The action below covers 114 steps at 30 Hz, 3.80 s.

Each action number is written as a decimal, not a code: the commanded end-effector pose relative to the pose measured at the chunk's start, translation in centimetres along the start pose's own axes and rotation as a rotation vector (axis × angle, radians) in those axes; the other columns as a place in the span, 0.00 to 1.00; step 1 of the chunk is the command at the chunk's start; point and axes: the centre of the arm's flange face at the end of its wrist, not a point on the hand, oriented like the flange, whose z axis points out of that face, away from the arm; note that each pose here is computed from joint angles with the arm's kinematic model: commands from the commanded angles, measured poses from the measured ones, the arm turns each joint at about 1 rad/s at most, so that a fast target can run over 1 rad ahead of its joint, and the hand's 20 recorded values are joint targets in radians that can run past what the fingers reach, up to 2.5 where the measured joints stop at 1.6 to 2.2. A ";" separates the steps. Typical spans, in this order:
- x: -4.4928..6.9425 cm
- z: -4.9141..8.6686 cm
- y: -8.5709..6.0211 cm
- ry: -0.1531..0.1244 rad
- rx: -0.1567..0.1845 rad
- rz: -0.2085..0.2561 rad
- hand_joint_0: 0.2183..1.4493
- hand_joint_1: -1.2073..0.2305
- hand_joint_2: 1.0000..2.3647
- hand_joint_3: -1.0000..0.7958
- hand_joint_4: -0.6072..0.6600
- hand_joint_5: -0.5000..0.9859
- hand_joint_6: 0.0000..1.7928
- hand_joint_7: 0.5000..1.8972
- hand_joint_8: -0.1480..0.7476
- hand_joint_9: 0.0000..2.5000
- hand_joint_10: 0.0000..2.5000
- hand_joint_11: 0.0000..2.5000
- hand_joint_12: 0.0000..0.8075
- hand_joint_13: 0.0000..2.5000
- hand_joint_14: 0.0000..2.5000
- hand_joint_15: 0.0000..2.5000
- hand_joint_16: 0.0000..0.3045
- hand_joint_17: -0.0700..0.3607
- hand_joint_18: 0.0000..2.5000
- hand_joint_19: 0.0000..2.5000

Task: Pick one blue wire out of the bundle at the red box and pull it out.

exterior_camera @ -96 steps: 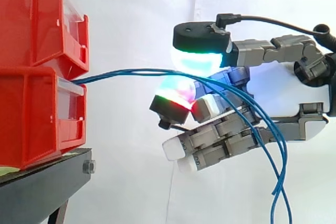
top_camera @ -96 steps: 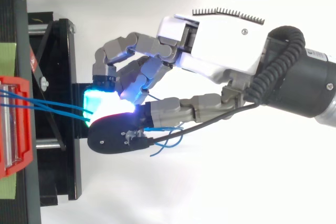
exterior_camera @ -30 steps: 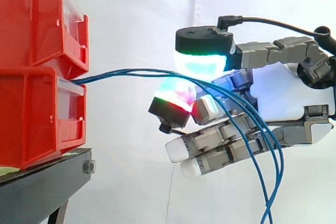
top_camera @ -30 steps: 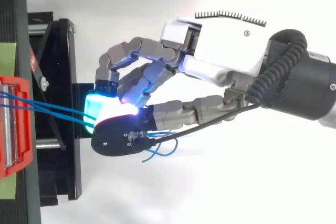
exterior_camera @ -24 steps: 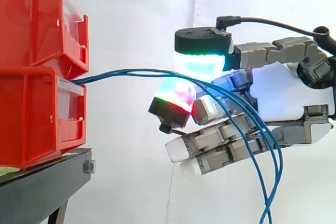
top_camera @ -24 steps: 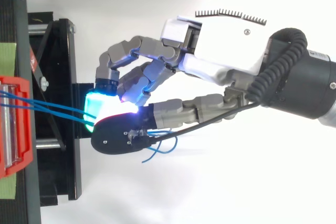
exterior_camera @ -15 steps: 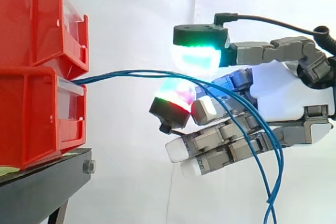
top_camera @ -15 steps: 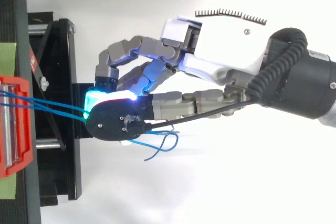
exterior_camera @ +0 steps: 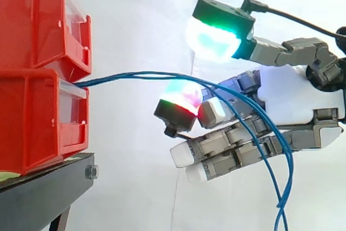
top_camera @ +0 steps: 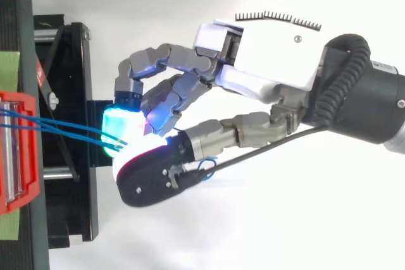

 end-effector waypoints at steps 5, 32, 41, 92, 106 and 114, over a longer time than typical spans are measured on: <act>0.0 -0.1 -0.1 0.001 0.010 -0.003 0.31 0.24 0.01 0.34 0.64 0.23 0.47 0.48 0.48 0.41 0.01 0.36 0.47 0.25 0.01 0.14 0.19 0.47 0.18 0.17; 0.1 -0.1 -0.2 0.007 0.012 -0.005 0.34 0.21 0.00 0.28 0.75 0.26 0.38 0.53 0.46 0.39 0.01 0.34 0.46 0.24 0.01 0.13 0.19 0.47 0.19 0.15; 0.1 -0.2 -0.1 0.007 0.012 -0.005 0.29 0.30 0.01 0.39 0.67 0.26 0.41 0.54 0.48 0.41 0.01 0.34 0.47 0.25 0.01 0.13 0.19 0.47 0.19 0.17; 0.2 -0.2 -0.2 0.009 0.015 -0.006 0.32 0.27 0.02 0.47 0.65 0.23 0.45 0.46 0.49 0.38 0.01 0.35 0.48 0.24 0.01 0.13 0.20 0.48 0.19 0.17; 0.2 -0.2 -0.3 0.009 0.017 -0.008 0.32 0.27 0.01 0.53 0.79 0.28 0.31 0.65 0.49 0.40 0.01 0.28 0.49 0.24 0.01 0.12 0.21 0.49 0.20 0.17; 0.2 -0.2 -0.3 0.009 0.017 -0.007 0.34 0.28 0.02 0.51 0.76 0.28 0.29 0.68 0.48 0.40 0.01 0.31 0.47 0.24 0.01 0.13 0.20 0.47 0.19 0.17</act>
